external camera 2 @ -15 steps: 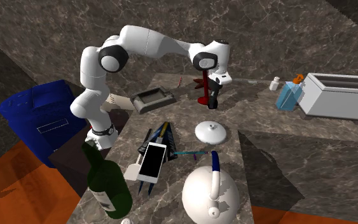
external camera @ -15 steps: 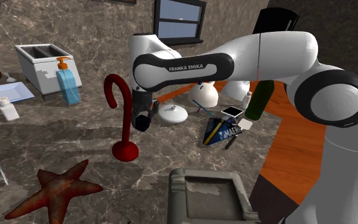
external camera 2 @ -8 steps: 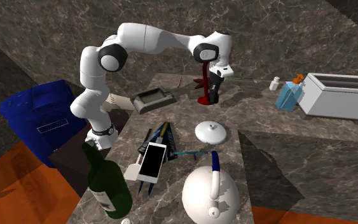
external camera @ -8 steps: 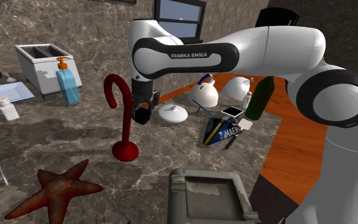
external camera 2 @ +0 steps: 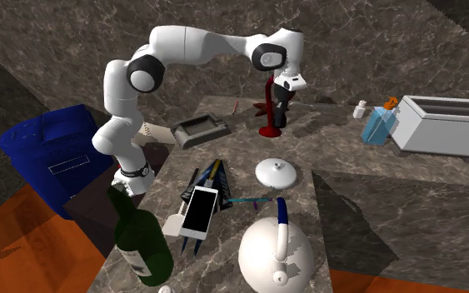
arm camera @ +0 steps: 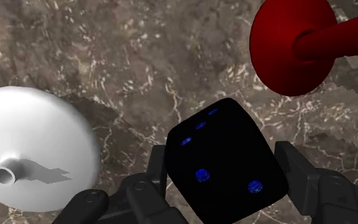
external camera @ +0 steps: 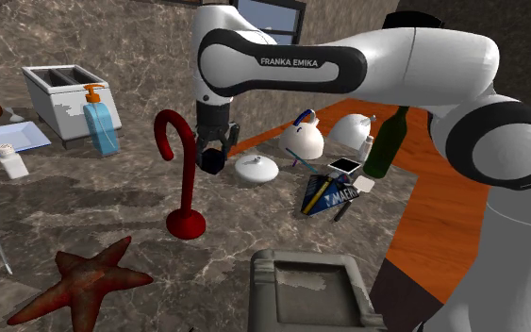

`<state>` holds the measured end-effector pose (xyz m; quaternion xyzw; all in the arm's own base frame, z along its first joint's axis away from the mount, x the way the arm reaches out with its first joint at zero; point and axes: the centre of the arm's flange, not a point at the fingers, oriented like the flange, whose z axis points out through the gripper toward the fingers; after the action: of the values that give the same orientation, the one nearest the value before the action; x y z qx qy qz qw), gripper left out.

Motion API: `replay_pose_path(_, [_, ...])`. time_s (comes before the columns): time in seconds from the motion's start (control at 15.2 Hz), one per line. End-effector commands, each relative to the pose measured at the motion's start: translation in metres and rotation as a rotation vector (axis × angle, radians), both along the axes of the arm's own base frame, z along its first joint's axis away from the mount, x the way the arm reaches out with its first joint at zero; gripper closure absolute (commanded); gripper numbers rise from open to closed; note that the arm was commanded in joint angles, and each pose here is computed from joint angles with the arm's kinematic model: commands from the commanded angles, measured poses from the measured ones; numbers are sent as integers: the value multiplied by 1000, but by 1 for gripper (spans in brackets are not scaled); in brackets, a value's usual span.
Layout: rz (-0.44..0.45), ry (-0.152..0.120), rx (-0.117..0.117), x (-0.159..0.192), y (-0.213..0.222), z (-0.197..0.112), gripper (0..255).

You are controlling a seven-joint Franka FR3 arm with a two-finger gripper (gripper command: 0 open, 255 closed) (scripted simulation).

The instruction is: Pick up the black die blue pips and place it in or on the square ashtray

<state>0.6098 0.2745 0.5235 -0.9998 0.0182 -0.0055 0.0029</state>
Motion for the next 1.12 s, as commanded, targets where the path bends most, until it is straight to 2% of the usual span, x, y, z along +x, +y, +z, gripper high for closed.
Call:
replay_pose_path(0.0, [0, 0, 0, -21, -1, 2, 255])
replay_pose_path(1.06, [0, 0, 0, -231, -18, 3, 255])
